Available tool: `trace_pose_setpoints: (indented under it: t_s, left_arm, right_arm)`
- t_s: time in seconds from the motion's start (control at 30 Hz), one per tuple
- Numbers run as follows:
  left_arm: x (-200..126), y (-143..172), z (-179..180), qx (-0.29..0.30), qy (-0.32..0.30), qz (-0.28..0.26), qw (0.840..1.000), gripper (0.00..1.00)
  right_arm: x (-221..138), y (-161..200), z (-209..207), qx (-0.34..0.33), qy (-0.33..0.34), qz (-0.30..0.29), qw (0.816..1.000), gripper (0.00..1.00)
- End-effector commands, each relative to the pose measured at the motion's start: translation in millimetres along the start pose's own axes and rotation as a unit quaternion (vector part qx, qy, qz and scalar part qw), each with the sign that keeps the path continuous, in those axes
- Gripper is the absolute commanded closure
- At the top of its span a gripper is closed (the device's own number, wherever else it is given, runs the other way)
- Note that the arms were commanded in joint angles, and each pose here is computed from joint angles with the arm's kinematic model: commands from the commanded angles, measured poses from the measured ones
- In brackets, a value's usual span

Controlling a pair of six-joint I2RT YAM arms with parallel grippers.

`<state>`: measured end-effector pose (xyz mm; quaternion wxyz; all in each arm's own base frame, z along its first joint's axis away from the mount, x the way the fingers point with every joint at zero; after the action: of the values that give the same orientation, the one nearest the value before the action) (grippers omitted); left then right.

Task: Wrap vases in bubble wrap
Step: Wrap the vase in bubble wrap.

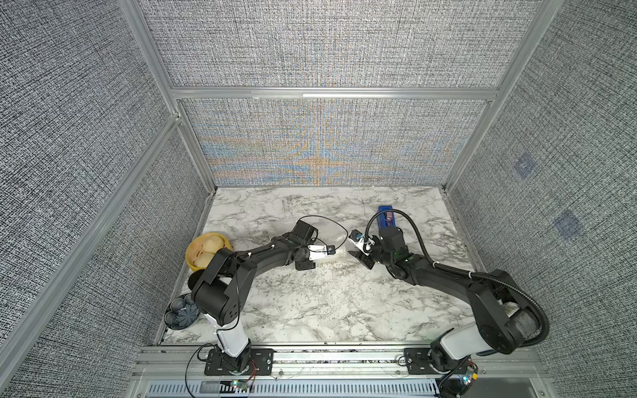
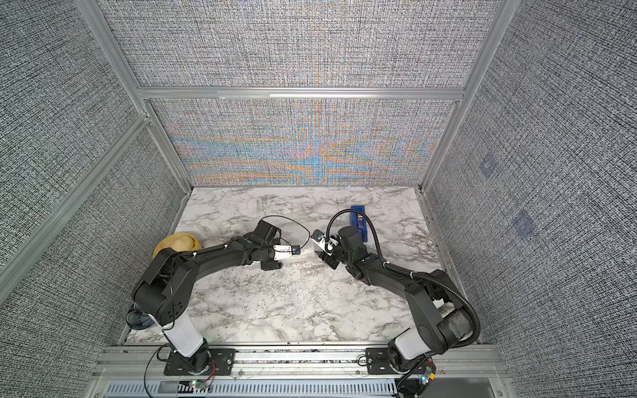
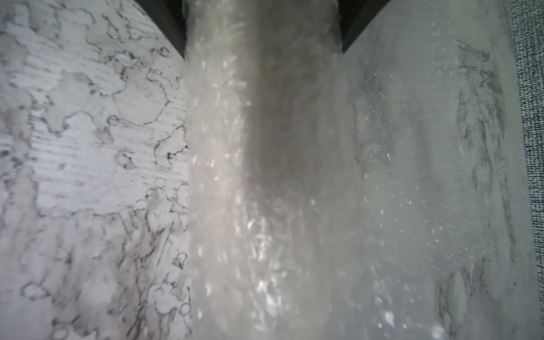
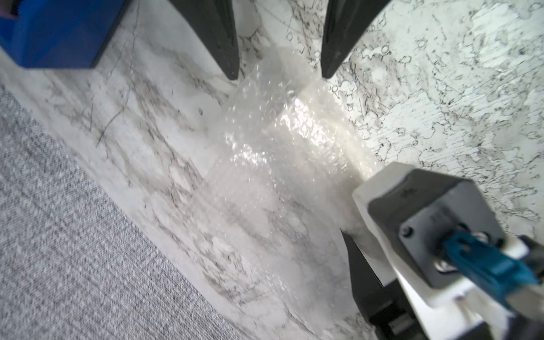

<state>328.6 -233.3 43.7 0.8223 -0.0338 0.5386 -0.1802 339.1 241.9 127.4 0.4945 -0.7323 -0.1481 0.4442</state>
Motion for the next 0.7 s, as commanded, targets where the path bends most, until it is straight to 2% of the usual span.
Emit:
trace_pose_setpoints:
  t_s: [0.0,0.03,0.07,0.13,0.17,0.2,0.33,0.53,0.67]
  left_arm:
    - [-0.1,4.1,-29.7,-0.015,0.062,-0.005,0.998,0.4]
    - [-0.5,3.5,-29.6,-0.017,0.061,-0.009,0.998,0.41]
    - [-1.1,1.9,-29.1,-0.017,0.059,-0.013,0.998,0.43]
    - [-1.3,-1.7,-25.3,-0.022,0.049,-0.024,0.998,0.45]
    - [-1.5,-2.8,-24.3,-0.023,0.047,-0.027,0.998,0.46]
    - [-3.8,-6.2,-22.9,-0.027,0.046,-0.036,0.998,0.47]
    - [-13.2,-17.2,-18.7,-0.035,0.041,-0.063,0.997,0.48]
    - [-22.0,-22.2,-25.0,-0.033,0.075,-0.076,0.994,0.48]
    - [-28.7,-23.7,-28.9,-0.048,0.125,-0.083,0.987,0.51]
  right_arm:
    - [-2.5,1.3,21.6,-0.103,-0.067,-0.033,0.992,0.4]
    - [-2.5,-0.7,20.9,-0.125,-0.067,-0.042,0.989,0.34]
    - [-1.8,0.4,18.9,-0.131,-0.067,-0.035,0.989,0.32]
    - [-0.9,6.5,17.4,-0.133,-0.085,0.007,0.987,0.29]
    - [-1.6,6.7,18.7,-0.134,-0.096,0.012,0.986,0.11]
    - [-2.5,8.8,21.4,-0.138,-0.102,0.012,0.985,0.03]
    - [-2.5,12.6,31.2,-0.171,-0.117,-0.019,0.978,0.01]
    - [3.9,24.4,46.8,-0.197,-0.156,-0.011,0.968,0.01]
    - [10.8,30.7,64.0,-0.215,-0.181,0.006,0.96,0.03]
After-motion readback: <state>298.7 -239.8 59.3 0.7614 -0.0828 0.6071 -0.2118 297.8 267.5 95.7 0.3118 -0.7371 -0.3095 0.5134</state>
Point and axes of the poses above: each gripper's point midway between its finger pads, its own x axis out along the fingers, its own z axis along the line the jaws close on, y = z × x, the point moved 1 cm from there along -x, back along the fingers, and after that the axes turned 13 degrees about x, right-handed, at the moved point
